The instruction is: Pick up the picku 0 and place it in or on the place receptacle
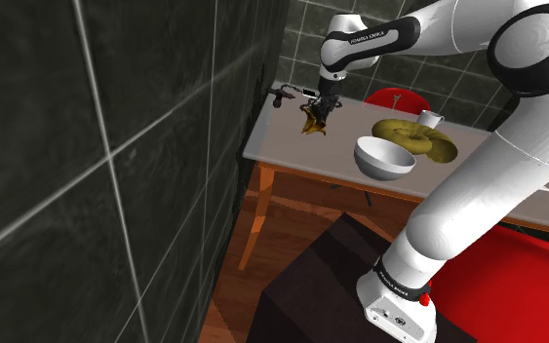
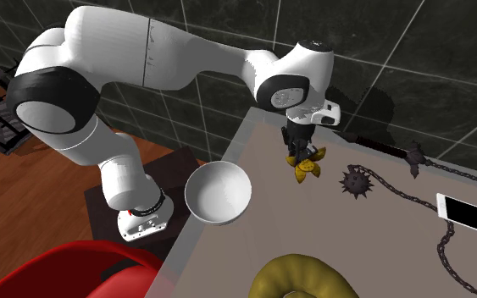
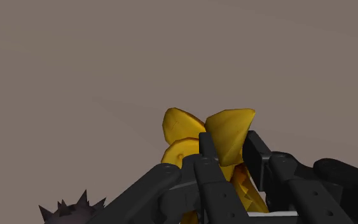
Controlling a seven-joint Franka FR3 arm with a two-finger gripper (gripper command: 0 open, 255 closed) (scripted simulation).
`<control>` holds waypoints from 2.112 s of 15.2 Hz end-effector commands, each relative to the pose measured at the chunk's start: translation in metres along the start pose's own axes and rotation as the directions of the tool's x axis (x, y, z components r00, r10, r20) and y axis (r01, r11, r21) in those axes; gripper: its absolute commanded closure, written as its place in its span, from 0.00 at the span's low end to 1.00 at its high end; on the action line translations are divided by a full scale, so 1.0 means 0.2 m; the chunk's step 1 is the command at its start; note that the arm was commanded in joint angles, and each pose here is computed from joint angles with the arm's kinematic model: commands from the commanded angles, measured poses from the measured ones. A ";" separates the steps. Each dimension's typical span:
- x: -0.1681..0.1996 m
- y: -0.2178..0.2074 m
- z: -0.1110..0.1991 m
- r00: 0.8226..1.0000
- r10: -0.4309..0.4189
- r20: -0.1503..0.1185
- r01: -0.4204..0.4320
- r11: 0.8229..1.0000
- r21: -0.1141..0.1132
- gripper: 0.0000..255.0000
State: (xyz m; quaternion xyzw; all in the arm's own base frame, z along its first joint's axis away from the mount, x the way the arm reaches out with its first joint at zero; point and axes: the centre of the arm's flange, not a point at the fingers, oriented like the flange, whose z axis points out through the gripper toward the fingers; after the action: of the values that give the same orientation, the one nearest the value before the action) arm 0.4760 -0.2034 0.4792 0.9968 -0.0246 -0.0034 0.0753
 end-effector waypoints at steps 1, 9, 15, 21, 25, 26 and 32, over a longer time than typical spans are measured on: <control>0.00 0.00 0.00 1.000 0.000 0.001 0.000 1.000 0.000 1.00; 0.00 0.03 -0.21 1.000 0.000 0.001 0.000 1.000 0.000 1.00; 0.00 0.06 -0.36 1.000 0.000 0.001 0.000 1.000 0.000 1.00; 0.00 0.08 -0.52 1.000 0.000 0.001 0.000 1.000 0.000 1.00; 0.00 0.10 -0.62 1.000 0.000 0.001 0.000 1.000 0.000 1.00; 0.00 0.10 -0.65 1.000 0.000 0.001 0.000 1.000 0.000 1.00; -0.07 0.11 -0.78 1.000 0.000 0.001 0.000 1.000 0.000 1.00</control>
State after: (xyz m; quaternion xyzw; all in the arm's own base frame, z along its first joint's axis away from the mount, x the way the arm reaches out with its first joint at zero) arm 0.4704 -0.2023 0.6340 0.9969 -0.0246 -0.0040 0.0753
